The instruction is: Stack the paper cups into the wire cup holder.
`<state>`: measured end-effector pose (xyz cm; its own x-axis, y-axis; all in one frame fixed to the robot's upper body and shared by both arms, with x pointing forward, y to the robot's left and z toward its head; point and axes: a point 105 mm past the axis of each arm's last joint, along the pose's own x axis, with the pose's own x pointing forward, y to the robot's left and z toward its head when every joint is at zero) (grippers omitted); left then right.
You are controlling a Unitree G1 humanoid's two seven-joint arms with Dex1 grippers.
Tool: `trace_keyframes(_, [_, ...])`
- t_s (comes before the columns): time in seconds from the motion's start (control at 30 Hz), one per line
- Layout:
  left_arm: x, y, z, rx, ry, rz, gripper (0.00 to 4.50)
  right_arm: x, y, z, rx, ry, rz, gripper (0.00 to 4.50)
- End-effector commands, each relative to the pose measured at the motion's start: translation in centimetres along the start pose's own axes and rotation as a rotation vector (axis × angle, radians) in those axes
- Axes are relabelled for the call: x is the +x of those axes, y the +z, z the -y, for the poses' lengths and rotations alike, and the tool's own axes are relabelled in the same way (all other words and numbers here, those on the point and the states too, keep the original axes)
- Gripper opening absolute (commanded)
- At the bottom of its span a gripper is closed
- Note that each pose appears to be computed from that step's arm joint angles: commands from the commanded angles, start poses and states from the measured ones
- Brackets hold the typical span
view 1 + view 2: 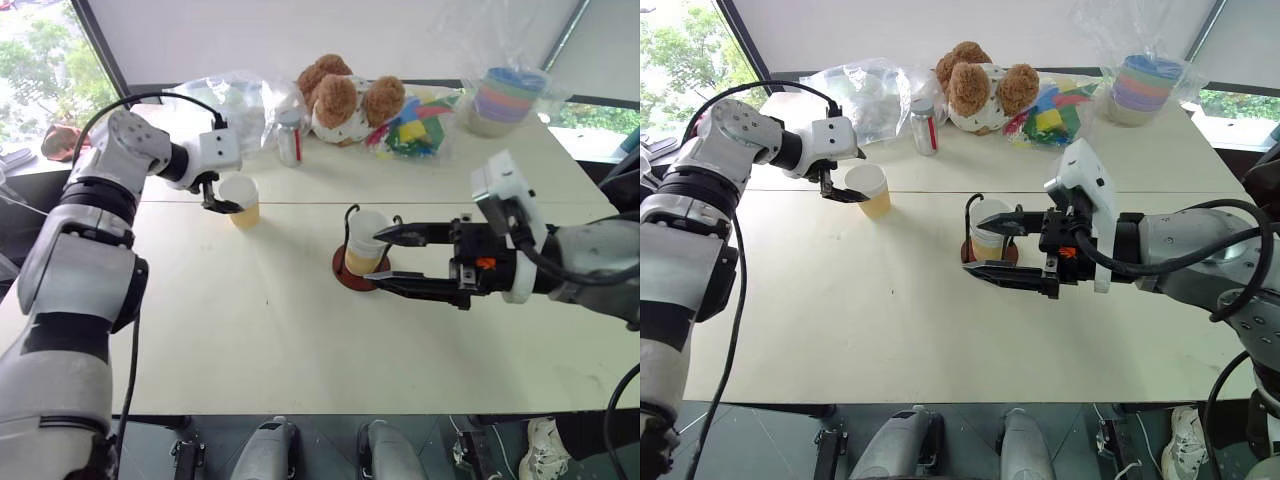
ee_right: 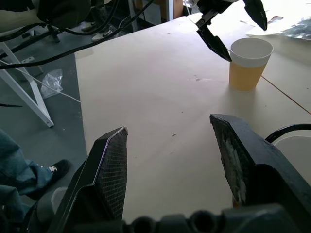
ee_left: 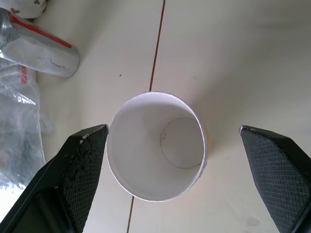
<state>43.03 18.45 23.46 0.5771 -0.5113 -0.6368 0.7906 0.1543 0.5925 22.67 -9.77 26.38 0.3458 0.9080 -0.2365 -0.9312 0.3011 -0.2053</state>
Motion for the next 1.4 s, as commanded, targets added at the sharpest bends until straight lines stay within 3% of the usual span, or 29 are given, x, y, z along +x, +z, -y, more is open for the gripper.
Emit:
trace_keyframes(0.03, [0.4, -0.1, 0.1, -0.009, 0.004, -0.012, 4.46, -0.5, 1.0, -0.1, -0.035, -0.026, 0.025, 2.95])
trace_keyframes(0.13, [1.1, -0.2, 0.5, -0.013, -0.01, -0.018, 4.46, -0.6, 0.9, -0.1, -0.033, -0.037, 0.023, 2.95])
trace_keyframes(0.23, [1.7, -0.3, 0.8, -0.022, -0.013, -0.025, 3.6, -0.7, 1.0, 0.0, -0.032, -0.045, 0.021, 2.95])
trace_keyframes(0.47, [2.2, -0.9, 1.0, -0.027, 0.002, -0.045, 0.02, -0.9, 1.1, 0.2, -0.035, -0.059, 0.015, 2.95])
trace_keyframes(0.77, [1.7, 0.0, 0.0, 0.006, 0.048, -0.03, 0.02, -1.1, 1.0, 0.6, -0.036, -0.071, 0.01, 2.95])
trace_keyframes(0.93, [-1.1, 6.4, -2.4, 0.1, 0.059, 0.169, 0.02, -2.5, 0.4, 1.7, -0.024, -0.131, -0.022, 2.95])
trace_keyframes(1.03, [-4.3, 14.3, -2.0, 0.177, -0.109, 0.47, 0.02, -5.4, -0.1, 4.2, -0.033, -0.299, -0.085, 2.95])
trace_keyframes(1.1, [-5.5, 17.8, -1.1, 0.231, -0.201, 0.605, 0.02, -6.9, 0.1, 5.0, -0.041, -0.374, -0.094, 2.95])
trace_keyframes(1.23, [-5.4, 20.7, 1.5, 0.294, -0.348, 0.695, 0.02, -7.3, 0.1, 4.3, -0.047, -0.387, -0.089, 2.95])
trace_keyframes(1.4, [-3.1, 21.8, 3.9, 0.352, -0.482, 0.653, 0.02, -7.6, -0.5, 3.6, -0.03, -0.434, -0.079, 2.95])
